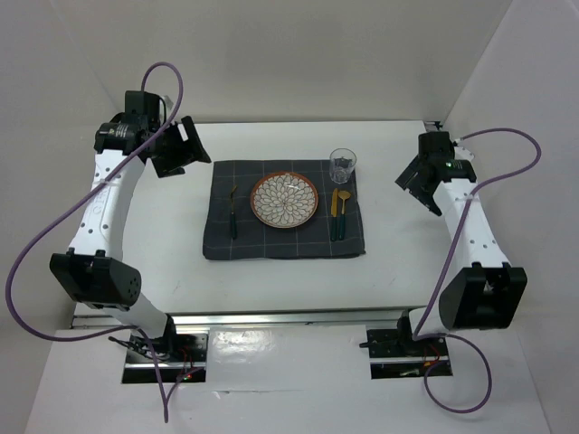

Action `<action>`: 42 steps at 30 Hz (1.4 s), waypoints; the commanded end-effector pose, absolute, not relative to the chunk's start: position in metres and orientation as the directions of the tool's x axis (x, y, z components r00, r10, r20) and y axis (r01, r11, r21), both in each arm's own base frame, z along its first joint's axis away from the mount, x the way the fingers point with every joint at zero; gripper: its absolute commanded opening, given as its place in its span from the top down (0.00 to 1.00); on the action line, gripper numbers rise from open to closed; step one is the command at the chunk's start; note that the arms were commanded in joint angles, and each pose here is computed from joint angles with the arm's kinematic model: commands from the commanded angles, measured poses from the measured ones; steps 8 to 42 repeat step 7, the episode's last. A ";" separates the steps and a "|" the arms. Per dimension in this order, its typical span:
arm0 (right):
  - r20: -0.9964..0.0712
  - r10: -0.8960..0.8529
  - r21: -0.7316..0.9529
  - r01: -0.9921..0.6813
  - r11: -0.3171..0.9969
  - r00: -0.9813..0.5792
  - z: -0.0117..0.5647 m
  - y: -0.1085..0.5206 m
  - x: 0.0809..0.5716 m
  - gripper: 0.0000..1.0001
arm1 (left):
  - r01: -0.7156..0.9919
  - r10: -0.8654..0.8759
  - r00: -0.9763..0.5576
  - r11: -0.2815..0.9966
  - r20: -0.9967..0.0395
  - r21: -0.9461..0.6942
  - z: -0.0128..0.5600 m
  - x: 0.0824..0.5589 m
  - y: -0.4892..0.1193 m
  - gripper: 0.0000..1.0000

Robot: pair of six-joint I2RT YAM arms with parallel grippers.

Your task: Set the dinner table for one person

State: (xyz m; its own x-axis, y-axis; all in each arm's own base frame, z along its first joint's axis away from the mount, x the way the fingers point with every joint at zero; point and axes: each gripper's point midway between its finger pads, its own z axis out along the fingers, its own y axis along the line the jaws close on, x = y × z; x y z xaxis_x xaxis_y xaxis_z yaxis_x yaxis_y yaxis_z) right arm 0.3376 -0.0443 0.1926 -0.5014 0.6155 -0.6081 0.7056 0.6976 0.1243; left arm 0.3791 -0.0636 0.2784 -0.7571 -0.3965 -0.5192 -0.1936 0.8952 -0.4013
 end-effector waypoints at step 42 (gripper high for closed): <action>-0.704 0.551 0.225 0.595 0.772 -0.448 0.221 -0.041 0.309 0.03 | -0.130 -0.384 -0.717 0.894 -0.582 -0.429 0.306 0.360 -0.068 0.11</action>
